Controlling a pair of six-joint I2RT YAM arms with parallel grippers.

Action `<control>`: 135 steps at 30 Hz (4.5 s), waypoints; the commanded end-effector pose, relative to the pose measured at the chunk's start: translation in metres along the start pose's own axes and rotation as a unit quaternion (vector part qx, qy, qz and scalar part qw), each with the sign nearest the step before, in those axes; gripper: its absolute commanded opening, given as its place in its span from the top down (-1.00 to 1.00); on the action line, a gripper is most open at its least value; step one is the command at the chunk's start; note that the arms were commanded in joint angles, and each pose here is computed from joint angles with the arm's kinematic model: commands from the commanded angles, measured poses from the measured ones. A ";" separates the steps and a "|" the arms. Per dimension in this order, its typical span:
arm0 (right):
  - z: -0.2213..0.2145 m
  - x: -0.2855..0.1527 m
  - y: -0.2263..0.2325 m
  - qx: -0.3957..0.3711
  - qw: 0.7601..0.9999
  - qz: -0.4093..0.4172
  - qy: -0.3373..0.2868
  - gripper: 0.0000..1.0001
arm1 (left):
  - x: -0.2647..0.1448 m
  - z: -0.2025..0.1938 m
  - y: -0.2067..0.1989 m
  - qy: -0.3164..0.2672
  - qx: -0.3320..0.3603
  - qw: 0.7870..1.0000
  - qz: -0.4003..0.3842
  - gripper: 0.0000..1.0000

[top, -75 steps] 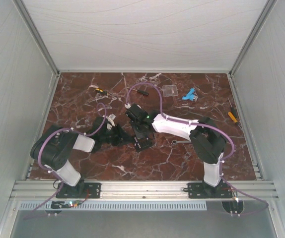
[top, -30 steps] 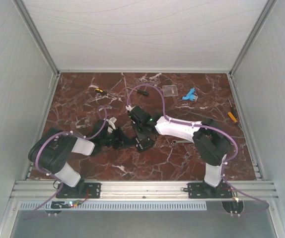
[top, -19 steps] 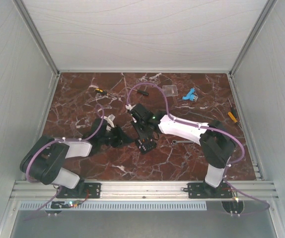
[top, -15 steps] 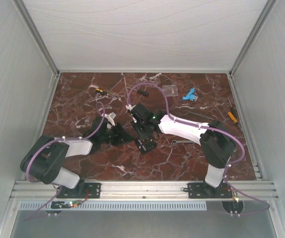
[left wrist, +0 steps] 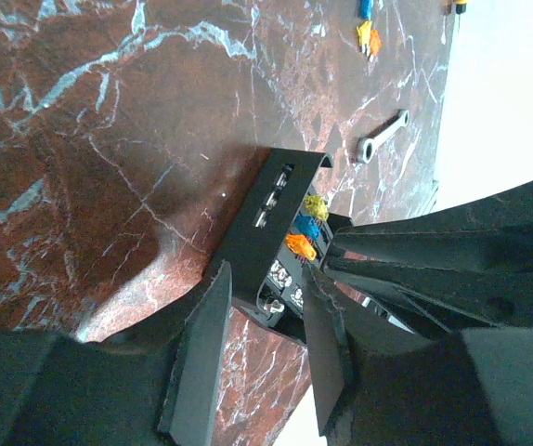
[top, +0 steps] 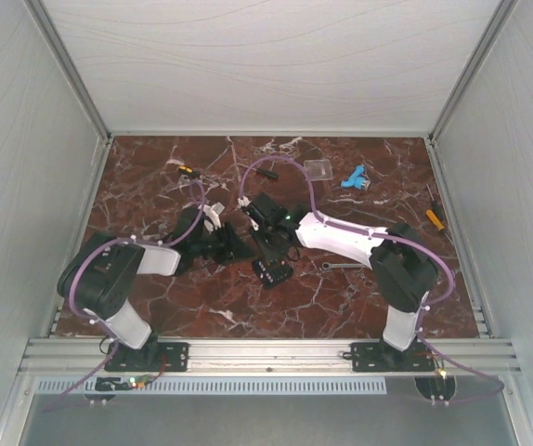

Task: Snap on the fuse box
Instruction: Install the fuse at the fuse box base.

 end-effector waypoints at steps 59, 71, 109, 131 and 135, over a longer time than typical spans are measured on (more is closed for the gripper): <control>-0.089 0.058 -0.019 -0.005 0.985 -0.035 0.169 1.00 | 0.011 -0.024 0.013 0.056 -0.016 0.998 -0.010 0.43; -0.084 0.062 -0.035 -0.006 0.983 -0.057 0.172 1.00 | 0.010 -0.025 0.012 0.054 -0.016 0.998 -0.011 0.43; 0.001 0.011 0.000 -0.042 0.999 -0.010 0.018 0.83 | 0.008 -0.023 0.004 0.050 -0.014 0.999 -0.014 0.41; -0.061 0.055 -0.009 -0.070 0.983 -0.034 0.166 1.00 | 0.008 -0.023 0.006 0.048 -0.017 0.999 -0.011 0.41; -0.066 0.072 -0.008 -0.074 0.981 -0.032 0.177 1.00 | 0.008 -0.023 0.006 0.047 -0.018 0.999 -0.010 0.41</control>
Point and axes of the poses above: each gripper's point midway between its finger pads, its own x axis out along the fingers, its own y axis along the line the jaws close on, z = x × y, the point moved 3 cm from there along -x, back along the fingers, and after that the axes turned 13 degrees about -x, right-handed, at the moved point
